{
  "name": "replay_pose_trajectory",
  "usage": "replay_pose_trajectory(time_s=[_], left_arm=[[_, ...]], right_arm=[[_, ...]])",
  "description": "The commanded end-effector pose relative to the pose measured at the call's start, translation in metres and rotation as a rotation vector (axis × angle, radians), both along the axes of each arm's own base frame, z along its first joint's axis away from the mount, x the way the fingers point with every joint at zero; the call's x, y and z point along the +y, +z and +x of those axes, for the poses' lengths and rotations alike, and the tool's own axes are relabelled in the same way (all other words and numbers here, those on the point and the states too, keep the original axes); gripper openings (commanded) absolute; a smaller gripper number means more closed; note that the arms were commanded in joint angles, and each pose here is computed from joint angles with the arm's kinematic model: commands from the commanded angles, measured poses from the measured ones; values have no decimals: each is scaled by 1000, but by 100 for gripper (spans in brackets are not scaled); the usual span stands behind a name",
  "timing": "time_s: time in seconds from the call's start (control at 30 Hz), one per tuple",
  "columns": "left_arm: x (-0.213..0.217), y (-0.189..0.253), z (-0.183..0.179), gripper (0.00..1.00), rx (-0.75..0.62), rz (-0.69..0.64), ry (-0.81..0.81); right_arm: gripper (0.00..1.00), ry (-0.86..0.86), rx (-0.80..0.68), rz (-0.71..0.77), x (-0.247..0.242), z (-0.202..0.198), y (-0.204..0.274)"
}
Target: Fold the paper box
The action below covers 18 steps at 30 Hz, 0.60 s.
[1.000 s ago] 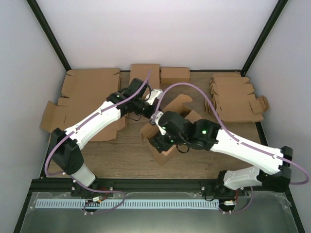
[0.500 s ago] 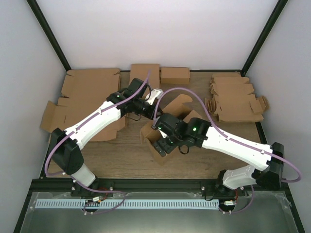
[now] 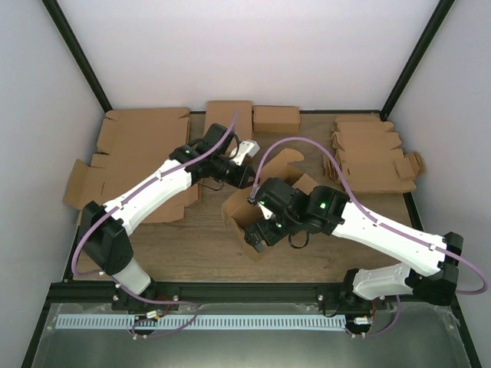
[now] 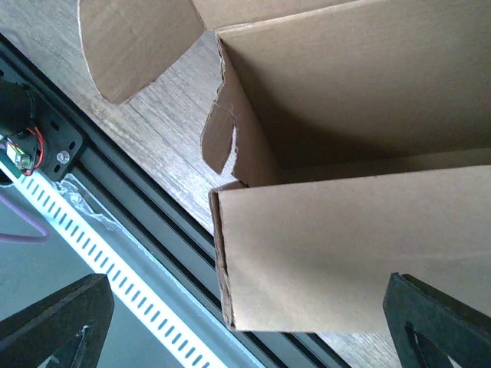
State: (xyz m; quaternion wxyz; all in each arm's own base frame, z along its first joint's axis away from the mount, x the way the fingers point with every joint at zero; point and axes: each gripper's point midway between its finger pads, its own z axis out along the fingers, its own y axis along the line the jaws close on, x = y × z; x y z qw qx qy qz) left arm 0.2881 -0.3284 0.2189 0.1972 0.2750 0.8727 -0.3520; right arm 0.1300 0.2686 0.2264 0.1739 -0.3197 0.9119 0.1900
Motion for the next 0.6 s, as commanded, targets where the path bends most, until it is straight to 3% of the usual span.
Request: replay_pose_trajectory(time_s=[0.0, 0.3, 0.57], left_arm=[[-5, 4, 2, 10, -2, -7, 6], [-1, 8, 1, 10, 19, -15, 104], [0, 21, -3, 10, 36, -70, 169]], right_arm=[[100, -40, 51, 18, 13, -4, -2], [100, -161, -27, -169, 11, 2, -26], [100, -260, -136, -197, 19, 14, -30]])
